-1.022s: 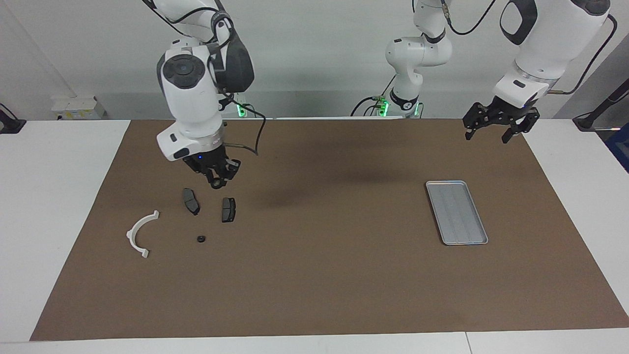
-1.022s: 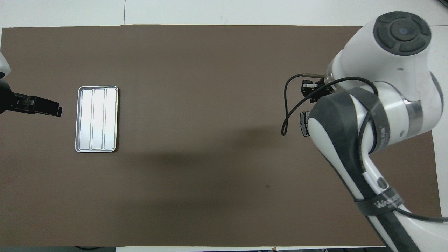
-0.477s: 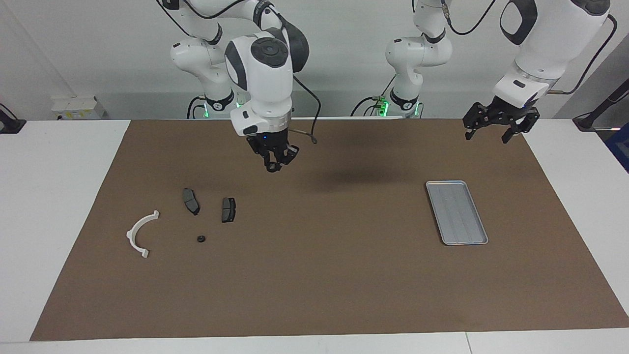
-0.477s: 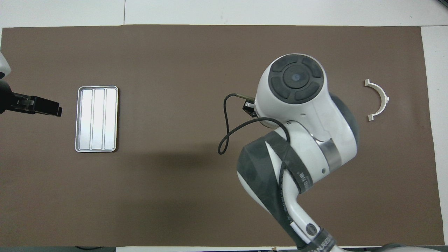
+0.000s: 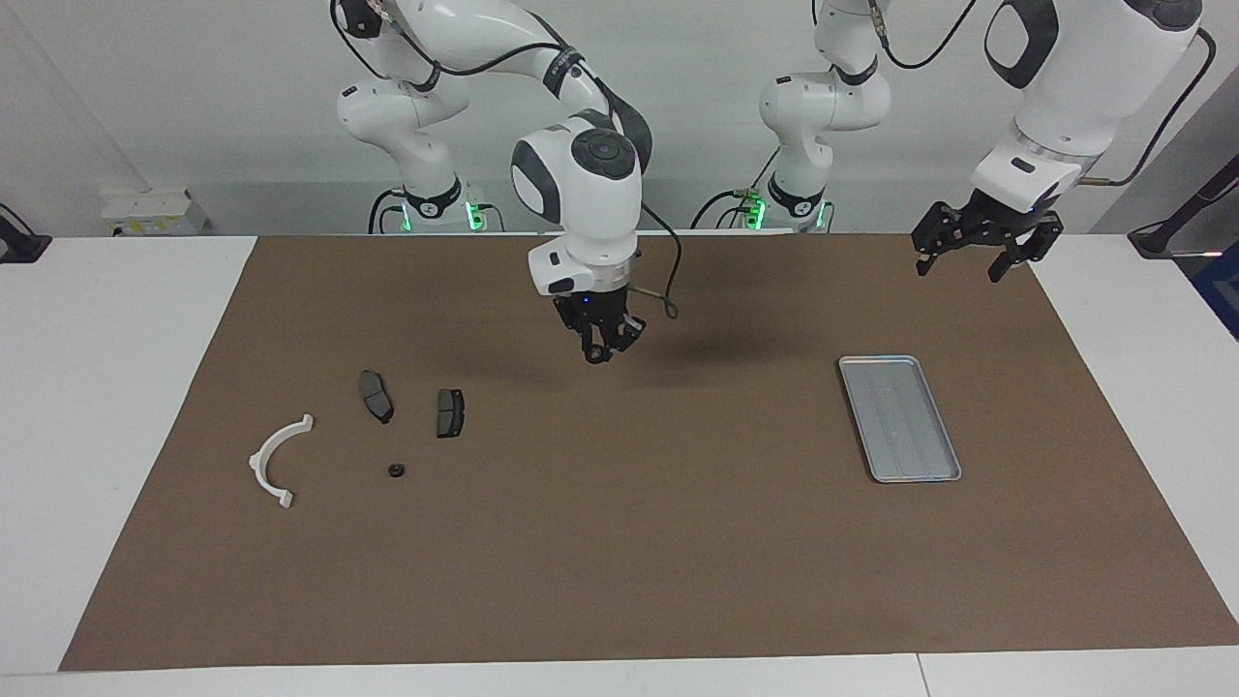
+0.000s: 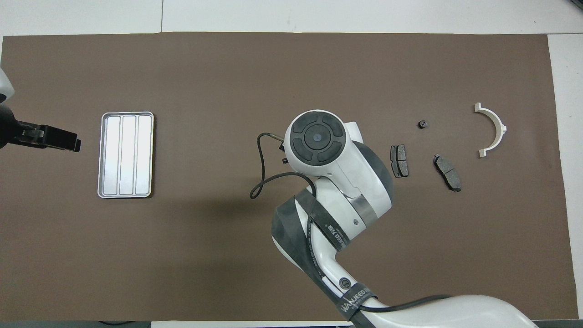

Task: Pick bearing gear from pile to tray
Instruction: 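Carry the bearing ring toward the table center with the right gripper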

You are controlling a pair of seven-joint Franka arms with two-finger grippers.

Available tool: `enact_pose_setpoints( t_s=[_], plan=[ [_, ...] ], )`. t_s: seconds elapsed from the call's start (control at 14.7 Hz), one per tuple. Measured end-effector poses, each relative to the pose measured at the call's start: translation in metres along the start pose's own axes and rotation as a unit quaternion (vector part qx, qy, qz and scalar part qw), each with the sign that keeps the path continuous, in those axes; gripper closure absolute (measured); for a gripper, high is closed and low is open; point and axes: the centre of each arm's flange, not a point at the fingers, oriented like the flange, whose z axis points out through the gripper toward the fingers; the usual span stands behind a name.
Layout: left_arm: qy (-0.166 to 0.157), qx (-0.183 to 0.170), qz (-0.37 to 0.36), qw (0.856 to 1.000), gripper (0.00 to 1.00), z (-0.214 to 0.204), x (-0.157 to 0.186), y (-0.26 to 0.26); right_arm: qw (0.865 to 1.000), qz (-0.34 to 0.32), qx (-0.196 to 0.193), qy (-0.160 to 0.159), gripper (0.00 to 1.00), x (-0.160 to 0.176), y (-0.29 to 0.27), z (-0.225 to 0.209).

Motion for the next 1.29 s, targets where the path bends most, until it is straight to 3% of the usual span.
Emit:
enact_pose_setpoints(
  t_s=[0.68,1.29],
  plan=[
    [0.000,0.000,0.000,1.000,0.00,0.000,0.000,0.000,1.000,0.009,0.015,0.011,0.66,-0.043,-0.037,0.089],
    [0.000,0.000,0.000,1.000,0.00,0.000,0.000,0.000,1.000,0.009,0.016,0.012,0.66,-0.042,-0.041,0.124]
  ],
)
